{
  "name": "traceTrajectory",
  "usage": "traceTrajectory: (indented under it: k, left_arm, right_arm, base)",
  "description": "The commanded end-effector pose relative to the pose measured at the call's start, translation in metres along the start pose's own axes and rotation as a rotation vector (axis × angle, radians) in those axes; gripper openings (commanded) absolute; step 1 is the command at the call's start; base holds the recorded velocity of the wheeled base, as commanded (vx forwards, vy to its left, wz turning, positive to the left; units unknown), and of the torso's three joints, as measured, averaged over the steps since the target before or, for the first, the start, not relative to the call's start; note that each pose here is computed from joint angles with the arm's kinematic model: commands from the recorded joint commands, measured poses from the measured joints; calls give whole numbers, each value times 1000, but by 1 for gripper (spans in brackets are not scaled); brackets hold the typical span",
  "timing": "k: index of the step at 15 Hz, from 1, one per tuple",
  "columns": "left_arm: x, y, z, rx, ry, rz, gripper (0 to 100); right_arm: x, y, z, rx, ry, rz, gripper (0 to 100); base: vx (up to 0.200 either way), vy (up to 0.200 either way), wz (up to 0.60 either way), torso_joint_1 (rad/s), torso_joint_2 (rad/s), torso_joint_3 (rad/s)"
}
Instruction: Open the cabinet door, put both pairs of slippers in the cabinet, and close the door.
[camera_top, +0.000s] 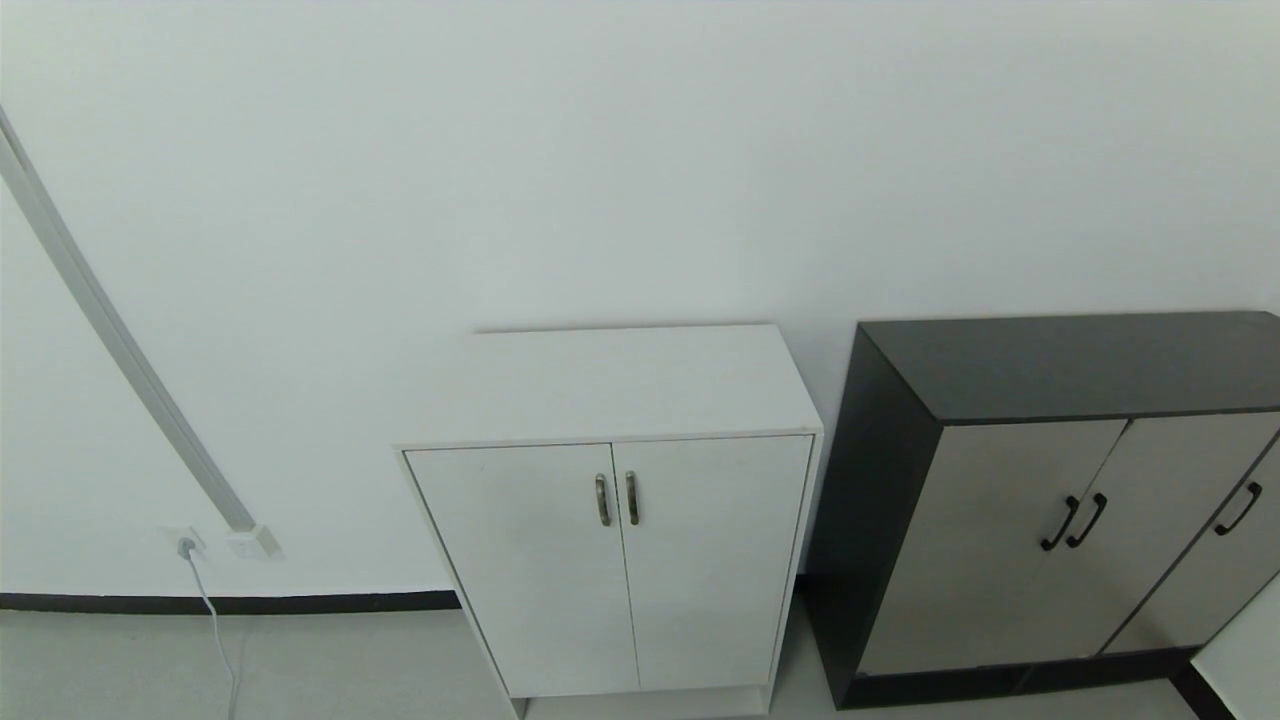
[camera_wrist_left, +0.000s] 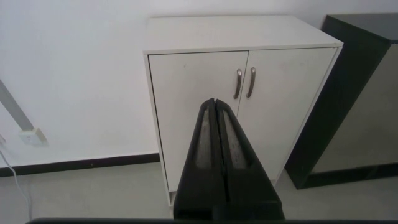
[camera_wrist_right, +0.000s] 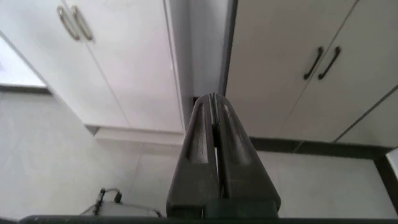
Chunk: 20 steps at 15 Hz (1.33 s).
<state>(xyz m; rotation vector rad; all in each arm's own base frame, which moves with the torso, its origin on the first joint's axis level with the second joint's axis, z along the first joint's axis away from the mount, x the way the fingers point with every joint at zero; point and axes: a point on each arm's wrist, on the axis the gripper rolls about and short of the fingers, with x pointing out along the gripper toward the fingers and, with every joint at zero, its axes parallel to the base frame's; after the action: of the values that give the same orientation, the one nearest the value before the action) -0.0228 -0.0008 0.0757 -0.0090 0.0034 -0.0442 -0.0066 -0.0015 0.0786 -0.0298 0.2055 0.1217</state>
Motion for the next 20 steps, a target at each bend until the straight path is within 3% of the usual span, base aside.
traceTrajectory:
  k: [1, 11, 15, 20]
  left_arm:
    - [0, 0, 0, -2, 1, 0, 0]
    - [0, 0, 0, -2, 0, 0, 0]
    - [0, 0, 0, -2, 0, 0, 0]
    - [0, 0, 0, -2, 1, 0, 0]
  right_arm:
    - [-5, 0, -2, 6, -73, -26, 0]
    - [-8, 1, -3, 55, -117, -61, 0]
    - [-8, 2, -3, 66, -113, -192, 0]
    - [-14, 3, -5, 68, -191, -169, 0]
  base:
    - [0, 0, 0, 0, 0, 0]
    - [0, 0, 0, 0, 0, 0]
    - [0, 0, 0, 0, 0, 0]
    - [0, 0, 0, 0, 0, 0]
